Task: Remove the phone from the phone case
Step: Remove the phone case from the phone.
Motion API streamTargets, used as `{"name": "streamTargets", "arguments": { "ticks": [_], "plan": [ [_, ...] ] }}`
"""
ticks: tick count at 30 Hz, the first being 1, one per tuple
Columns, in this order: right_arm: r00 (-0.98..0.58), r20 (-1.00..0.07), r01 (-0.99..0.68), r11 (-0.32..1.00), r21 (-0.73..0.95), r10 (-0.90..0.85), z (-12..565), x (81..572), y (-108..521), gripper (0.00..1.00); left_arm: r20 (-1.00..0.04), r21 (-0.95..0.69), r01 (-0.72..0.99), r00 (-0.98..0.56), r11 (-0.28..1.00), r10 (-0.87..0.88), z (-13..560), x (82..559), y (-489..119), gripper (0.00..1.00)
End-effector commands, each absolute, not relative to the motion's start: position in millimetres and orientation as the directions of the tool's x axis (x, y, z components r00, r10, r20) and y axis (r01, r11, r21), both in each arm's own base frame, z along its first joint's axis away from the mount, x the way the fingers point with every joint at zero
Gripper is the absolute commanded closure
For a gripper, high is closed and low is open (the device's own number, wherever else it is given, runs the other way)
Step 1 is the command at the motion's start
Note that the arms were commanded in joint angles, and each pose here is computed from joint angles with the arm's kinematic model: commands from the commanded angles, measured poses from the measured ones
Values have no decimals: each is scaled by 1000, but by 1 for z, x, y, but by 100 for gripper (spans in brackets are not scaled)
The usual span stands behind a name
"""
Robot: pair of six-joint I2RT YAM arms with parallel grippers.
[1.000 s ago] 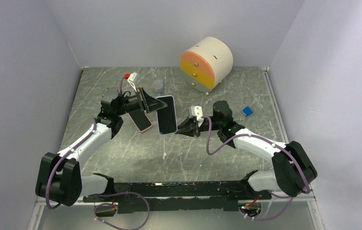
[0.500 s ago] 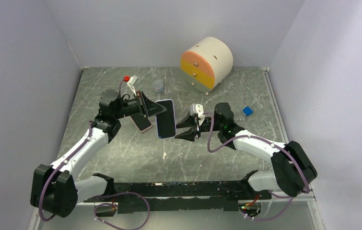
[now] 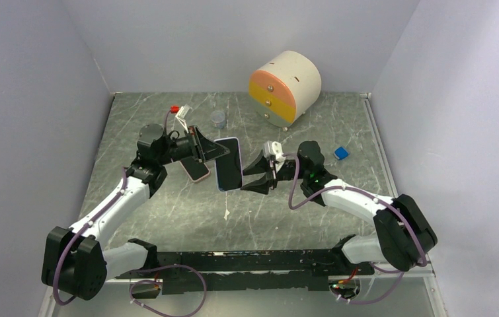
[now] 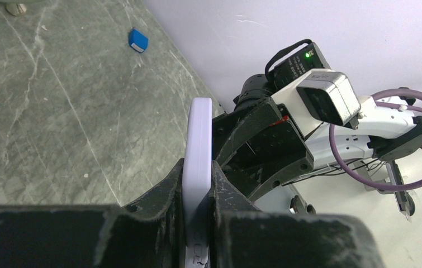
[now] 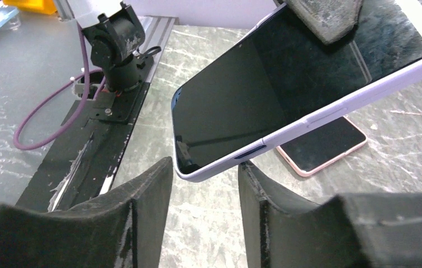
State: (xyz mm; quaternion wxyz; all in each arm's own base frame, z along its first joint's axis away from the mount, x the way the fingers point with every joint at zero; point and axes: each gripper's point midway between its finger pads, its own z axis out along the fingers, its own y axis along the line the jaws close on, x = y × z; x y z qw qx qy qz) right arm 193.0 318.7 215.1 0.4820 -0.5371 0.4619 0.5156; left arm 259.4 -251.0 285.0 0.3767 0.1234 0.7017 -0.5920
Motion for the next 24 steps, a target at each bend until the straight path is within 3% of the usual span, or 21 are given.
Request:
{"name": "streamTargets", "arguments": {
  "ticks": [1,11,24],
  "plan": [
    [125,-988,-983,-122,-135,86,245,195,325,54,-715,-696,685,-633,215,-296,310,254,-253,97],
    [155,-987,-978,-136,-161,50,229,195,324,71,-653,-754,628,-687,192,-320,307,258,-255,98],
    [128,-992,-986,-109,-129,20,220,203,326,59,-647,-753,635,-666,171,-373,312,263,-254,97]
  ]
}}
